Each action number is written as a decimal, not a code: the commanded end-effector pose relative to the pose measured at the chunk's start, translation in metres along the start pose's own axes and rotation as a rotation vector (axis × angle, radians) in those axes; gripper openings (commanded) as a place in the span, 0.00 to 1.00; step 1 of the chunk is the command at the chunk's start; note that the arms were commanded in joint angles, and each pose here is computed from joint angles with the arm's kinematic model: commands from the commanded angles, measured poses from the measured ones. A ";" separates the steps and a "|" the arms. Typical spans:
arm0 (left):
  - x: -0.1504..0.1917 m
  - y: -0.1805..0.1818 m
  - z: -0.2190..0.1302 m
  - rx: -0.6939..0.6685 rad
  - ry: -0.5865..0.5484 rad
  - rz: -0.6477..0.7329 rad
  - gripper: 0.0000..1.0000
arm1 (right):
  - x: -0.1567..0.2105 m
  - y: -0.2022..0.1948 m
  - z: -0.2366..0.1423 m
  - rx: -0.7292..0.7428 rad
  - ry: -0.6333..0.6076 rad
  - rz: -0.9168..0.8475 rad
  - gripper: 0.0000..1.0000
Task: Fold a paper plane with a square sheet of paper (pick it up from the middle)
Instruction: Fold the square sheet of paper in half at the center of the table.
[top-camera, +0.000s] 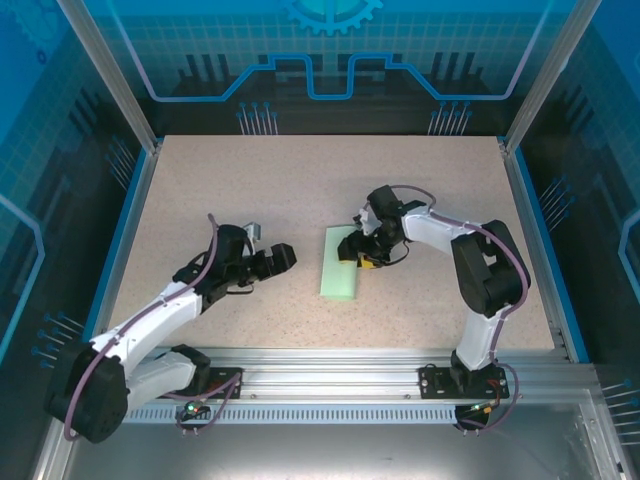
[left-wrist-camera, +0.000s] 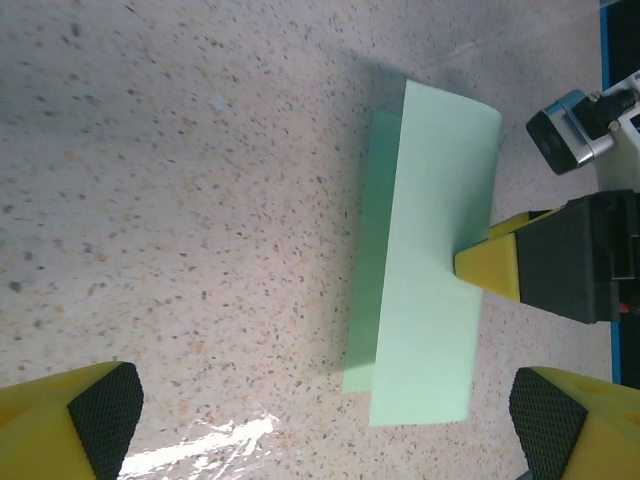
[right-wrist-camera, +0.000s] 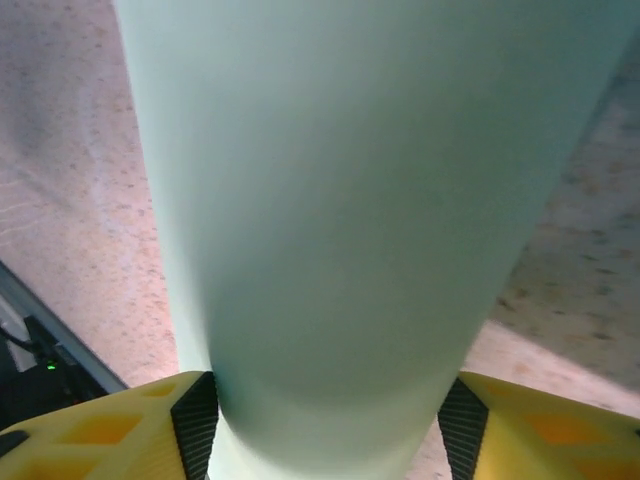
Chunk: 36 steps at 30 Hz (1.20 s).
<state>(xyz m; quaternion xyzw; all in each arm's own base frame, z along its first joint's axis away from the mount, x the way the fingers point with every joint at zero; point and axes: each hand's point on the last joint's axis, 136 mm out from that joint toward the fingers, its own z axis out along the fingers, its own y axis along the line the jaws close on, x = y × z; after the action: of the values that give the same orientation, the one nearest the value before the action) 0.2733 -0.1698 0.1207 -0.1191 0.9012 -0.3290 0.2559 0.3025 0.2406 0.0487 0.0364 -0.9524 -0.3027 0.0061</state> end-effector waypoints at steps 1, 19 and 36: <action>-0.004 -0.021 0.007 0.040 0.025 0.009 0.98 | 0.011 -0.027 -0.003 0.126 0.033 0.018 0.67; -0.014 -0.042 0.056 0.032 0.095 0.046 0.89 | 0.002 -0.029 0.007 0.259 -0.018 0.056 0.72; -0.010 -0.037 0.057 0.023 0.099 0.054 0.85 | 0.003 -0.034 0.008 0.285 -0.035 0.109 0.75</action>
<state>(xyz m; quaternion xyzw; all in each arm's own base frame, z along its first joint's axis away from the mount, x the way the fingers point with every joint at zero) 0.3134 -0.2172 0.1023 -0.0928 0.9162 -0.3256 0.2144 0.3067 0.2256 0.0230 -0.0023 -0.9853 -0.1706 -0.0043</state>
